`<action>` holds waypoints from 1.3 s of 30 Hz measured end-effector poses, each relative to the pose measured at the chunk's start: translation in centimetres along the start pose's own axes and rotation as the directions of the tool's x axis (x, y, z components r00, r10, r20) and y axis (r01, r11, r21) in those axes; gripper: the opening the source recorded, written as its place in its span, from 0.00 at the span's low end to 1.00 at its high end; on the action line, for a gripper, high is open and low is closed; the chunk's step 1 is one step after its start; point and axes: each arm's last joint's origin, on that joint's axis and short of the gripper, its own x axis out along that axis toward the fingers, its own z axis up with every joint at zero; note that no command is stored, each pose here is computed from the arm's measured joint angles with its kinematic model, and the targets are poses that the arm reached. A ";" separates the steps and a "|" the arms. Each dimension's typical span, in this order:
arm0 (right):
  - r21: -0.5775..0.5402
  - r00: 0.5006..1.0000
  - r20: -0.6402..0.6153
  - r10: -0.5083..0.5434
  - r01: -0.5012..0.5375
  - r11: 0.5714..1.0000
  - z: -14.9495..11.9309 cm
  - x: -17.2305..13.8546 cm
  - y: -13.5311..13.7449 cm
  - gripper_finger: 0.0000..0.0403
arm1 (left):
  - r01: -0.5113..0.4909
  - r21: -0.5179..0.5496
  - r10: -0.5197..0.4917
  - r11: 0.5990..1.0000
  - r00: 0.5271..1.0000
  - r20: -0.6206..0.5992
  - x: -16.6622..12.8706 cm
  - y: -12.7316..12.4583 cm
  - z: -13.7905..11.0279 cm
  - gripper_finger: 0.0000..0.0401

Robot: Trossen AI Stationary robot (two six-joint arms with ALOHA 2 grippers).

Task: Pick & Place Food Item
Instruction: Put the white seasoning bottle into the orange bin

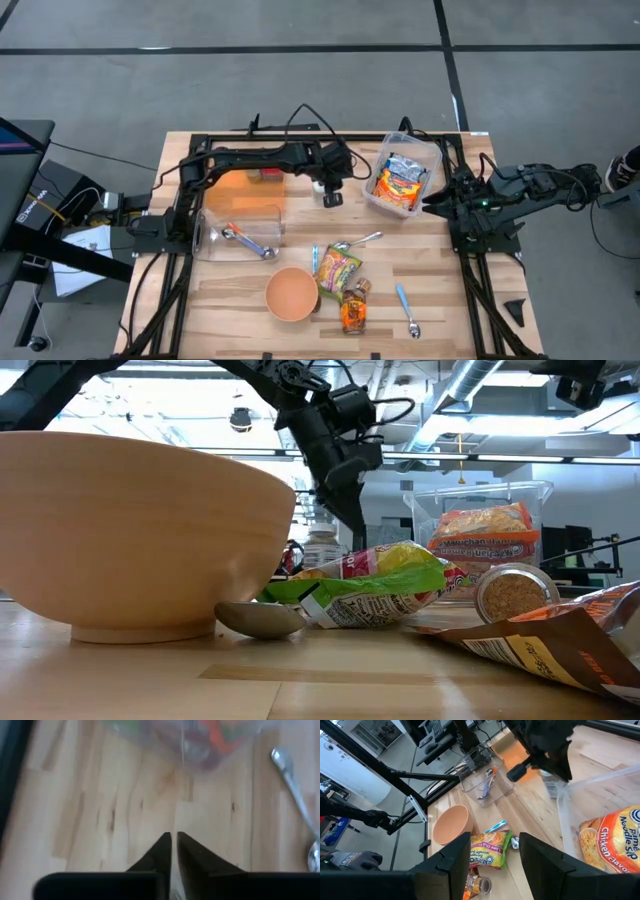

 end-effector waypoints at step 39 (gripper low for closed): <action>-0.044 0.997 -0.029 -0.070 0.069 0.997 -0.5 0.0 -0.5 0.41 | -0.036 -0.193 0.013 0.981 0.993 -0.116 -1.8 0.1 -3.6 0.75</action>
